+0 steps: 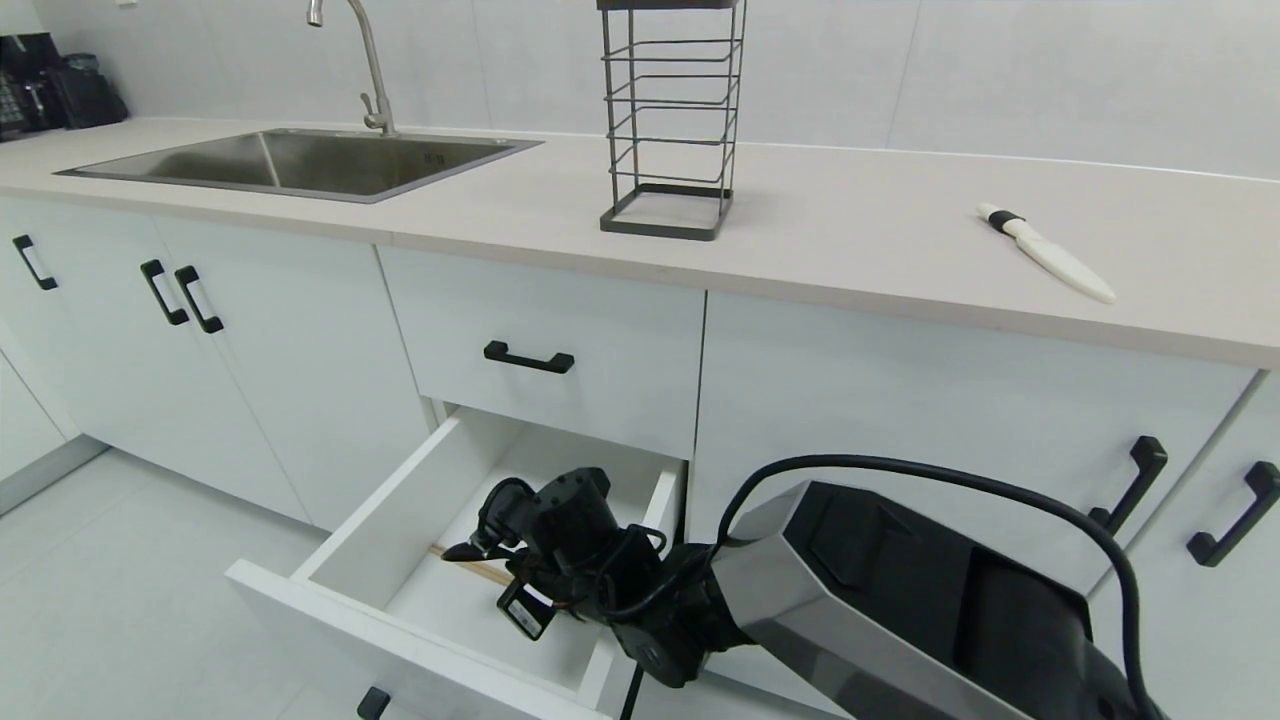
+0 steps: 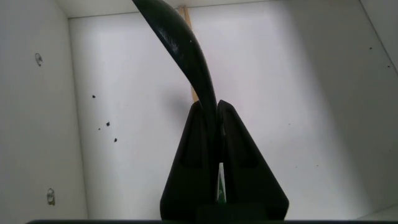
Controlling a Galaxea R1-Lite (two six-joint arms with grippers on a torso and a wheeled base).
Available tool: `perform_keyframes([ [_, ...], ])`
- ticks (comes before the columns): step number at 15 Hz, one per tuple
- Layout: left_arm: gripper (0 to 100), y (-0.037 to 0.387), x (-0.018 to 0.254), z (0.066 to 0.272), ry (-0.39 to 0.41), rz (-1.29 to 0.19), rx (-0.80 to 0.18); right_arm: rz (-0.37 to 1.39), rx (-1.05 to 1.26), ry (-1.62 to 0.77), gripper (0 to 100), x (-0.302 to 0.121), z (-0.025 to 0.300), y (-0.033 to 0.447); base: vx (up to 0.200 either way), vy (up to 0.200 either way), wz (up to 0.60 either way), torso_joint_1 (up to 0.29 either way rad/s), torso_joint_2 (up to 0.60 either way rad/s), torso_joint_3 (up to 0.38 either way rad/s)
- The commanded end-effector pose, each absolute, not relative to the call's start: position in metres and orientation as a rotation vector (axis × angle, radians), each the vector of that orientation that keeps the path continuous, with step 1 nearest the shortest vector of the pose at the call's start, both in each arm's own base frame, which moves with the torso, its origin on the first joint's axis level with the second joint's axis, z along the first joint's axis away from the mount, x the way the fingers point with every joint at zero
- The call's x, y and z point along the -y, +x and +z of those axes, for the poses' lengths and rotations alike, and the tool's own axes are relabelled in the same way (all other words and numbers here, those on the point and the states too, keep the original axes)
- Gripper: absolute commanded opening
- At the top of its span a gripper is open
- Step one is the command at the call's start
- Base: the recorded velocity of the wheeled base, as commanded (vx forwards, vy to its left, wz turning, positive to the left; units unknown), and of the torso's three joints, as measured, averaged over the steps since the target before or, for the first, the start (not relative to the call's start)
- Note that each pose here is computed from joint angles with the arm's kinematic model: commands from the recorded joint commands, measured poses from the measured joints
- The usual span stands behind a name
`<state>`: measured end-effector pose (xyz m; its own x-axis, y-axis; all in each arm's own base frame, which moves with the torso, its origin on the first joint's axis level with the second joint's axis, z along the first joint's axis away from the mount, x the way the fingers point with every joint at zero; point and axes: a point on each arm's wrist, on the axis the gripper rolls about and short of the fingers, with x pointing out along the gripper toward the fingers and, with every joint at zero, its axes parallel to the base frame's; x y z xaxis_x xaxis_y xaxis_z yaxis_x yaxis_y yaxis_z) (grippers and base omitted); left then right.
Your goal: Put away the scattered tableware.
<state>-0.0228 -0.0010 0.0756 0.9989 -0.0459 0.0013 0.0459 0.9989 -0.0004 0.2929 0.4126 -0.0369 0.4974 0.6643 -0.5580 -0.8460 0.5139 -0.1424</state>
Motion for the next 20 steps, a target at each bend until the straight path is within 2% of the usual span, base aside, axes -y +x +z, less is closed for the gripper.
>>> perform_keyframes([
  [1,100,-0.023,0.001,0.076,-0.002,-0.044,0.0,0.95,-0.476,-0.432,0,-0.414,-0.044,0.294,0.0,0.0,0.0,0.0,0.0,0.0],
  [12,100,-0.023,0.001,0.076,0.0,-0.044,0.0,0.989,-0.499,-0.462,0,-0.421,-0.055,0.295,0.0,0.0,0.0,0.0,0.0,0.0],
  [13,100,-0.023,0.001,0.076,0.0,-0.044,0.0,0.989,-0.497,-0.461,100,-0.421,-0.055,0.295,0.0,0.0,0.0,0.0,0.0,0.0],
  [18,100,-0.023,0.001,0.076,-0.002,-0.046,0.0,0.994,-0.452,-0.447,100,-0.424,-0.047,0.295,0.0,0.0,0.0,0.0,0.0,0.0],
  [20,100,-0.023,0.001,0.076,-0.002,-0.044,0.0,1.008,-0.388,-0.419,100,-0.429,-0.012,0.29,0.0,0.0,0.0,0.0,0.0,0.0],
])
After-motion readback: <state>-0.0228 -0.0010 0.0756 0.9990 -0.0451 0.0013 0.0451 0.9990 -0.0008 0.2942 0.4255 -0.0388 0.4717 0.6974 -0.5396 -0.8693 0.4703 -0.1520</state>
